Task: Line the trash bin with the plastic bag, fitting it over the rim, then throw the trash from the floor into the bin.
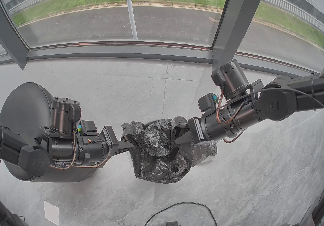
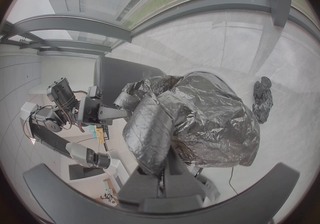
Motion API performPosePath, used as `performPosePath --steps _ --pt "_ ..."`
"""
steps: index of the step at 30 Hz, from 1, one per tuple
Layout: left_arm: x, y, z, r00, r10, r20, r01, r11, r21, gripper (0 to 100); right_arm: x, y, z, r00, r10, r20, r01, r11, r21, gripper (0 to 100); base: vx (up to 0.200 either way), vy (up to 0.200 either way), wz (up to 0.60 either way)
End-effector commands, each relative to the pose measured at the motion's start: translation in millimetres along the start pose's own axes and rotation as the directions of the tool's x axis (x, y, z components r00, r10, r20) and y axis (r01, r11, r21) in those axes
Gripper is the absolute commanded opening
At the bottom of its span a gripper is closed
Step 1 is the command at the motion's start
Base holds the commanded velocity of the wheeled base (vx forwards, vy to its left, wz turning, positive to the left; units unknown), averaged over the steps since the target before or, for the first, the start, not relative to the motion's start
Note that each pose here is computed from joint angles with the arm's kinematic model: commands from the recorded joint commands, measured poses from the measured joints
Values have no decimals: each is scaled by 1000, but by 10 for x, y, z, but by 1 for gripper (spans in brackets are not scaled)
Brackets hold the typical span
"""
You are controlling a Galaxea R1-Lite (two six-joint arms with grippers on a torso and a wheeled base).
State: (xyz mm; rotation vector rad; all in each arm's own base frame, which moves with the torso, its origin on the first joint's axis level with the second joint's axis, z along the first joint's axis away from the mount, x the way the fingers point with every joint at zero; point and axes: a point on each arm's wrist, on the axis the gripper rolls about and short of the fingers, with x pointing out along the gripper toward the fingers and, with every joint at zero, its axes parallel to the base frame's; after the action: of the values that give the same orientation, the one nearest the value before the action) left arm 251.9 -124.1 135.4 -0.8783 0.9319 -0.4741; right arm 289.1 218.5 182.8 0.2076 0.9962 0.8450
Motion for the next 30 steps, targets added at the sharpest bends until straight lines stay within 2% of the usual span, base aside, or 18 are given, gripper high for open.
performPosePath --steps 1,10,15,21,30 --pt "166 144 175 999 39 16 -38 998 -39 0 297 -185 -75 999 -12 -32 12 1000 20 0 0 0 0" --pt "68 72 174 999 15 37 -14 999 -29 0 553 -231 -123 998 -4 -59 5 1000 15 0 0 0 0" --pt "-136 -43 204 996 -28 85 29 1000 -9 0 653 -265 -106 999 6 -32 -6 1000 0 0 0 0 0" --pt "-339 -110 297 986 -63 155 63 998 4 0 655 -241 -56 999 33 42 -31 999 -38 0 0 0 0" --pt "-214 5 288 992 -22 123 25 999 -26 0 759 -354 -169 1000 18 16 -18 1000 -6 0 0 0 0"
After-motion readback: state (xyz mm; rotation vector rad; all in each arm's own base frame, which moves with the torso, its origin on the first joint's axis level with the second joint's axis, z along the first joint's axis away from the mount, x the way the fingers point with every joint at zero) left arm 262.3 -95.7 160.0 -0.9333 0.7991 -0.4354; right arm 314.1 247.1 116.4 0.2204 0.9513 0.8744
